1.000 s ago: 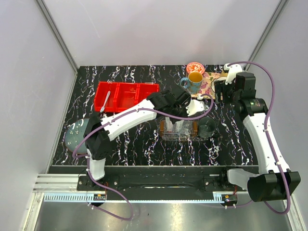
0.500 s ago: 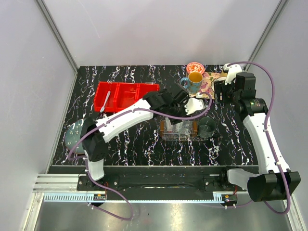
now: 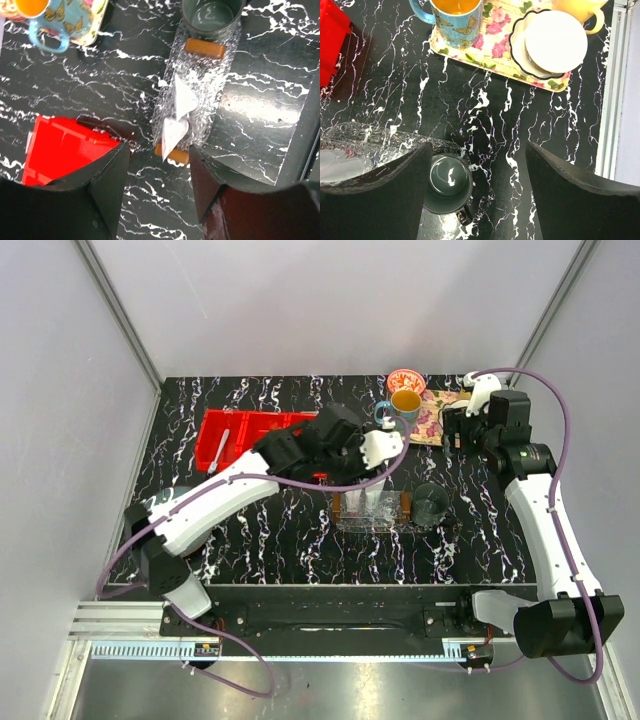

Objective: Prepare toiletry sets of a toothbrush and toothpaste on the tray

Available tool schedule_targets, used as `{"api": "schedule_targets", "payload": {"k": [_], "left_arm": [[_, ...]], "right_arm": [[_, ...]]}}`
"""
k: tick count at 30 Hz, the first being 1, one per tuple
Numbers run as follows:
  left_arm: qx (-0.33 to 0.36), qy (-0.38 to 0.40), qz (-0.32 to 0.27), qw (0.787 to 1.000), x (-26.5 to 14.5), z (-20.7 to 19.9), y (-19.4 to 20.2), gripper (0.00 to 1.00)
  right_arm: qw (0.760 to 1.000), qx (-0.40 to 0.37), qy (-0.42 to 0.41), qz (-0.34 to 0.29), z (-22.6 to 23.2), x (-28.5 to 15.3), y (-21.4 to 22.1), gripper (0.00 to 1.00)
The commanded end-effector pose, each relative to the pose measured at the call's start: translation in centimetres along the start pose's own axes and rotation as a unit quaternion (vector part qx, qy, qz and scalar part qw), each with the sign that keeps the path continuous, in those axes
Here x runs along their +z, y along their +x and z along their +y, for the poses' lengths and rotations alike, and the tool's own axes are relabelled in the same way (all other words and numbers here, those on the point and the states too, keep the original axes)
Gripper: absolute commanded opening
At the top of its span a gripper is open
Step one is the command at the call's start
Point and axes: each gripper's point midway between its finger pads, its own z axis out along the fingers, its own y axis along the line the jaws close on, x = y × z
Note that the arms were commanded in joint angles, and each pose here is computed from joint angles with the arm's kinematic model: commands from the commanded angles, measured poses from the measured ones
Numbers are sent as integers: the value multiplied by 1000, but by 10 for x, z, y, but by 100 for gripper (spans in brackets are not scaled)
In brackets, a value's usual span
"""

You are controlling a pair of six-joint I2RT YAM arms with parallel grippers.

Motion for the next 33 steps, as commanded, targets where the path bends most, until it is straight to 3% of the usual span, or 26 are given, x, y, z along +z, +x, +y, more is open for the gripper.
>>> {"api": "schedule_targets", "payload": {"k": [1,16,18,19,29,33], "left_arm": [[-17,-70,-80,994,-46,31,-23,55],[-158,-209,-150,953,-133,120,40,63],[-181,-226,-143,946,-134,129,59,64],[-185,-234,-148,943,-138,133,62,65],[-279,-294,-102,909,-140,188,152,65],[-296,-325,-52,897,-133,211,189,63]], "right_arm": [[1000,6,-11,-25,2,-4,-21,80],[999,10,-8,-30,-1,4,-33,85],[1000,10,-6,-29,-2,6,-33,99],[999,10,-7,-31,-1,7,-34,100],[999,6,-18,-35,2,17,-34,100],[999,5,-28,-26,5,25,-29,100]]}}
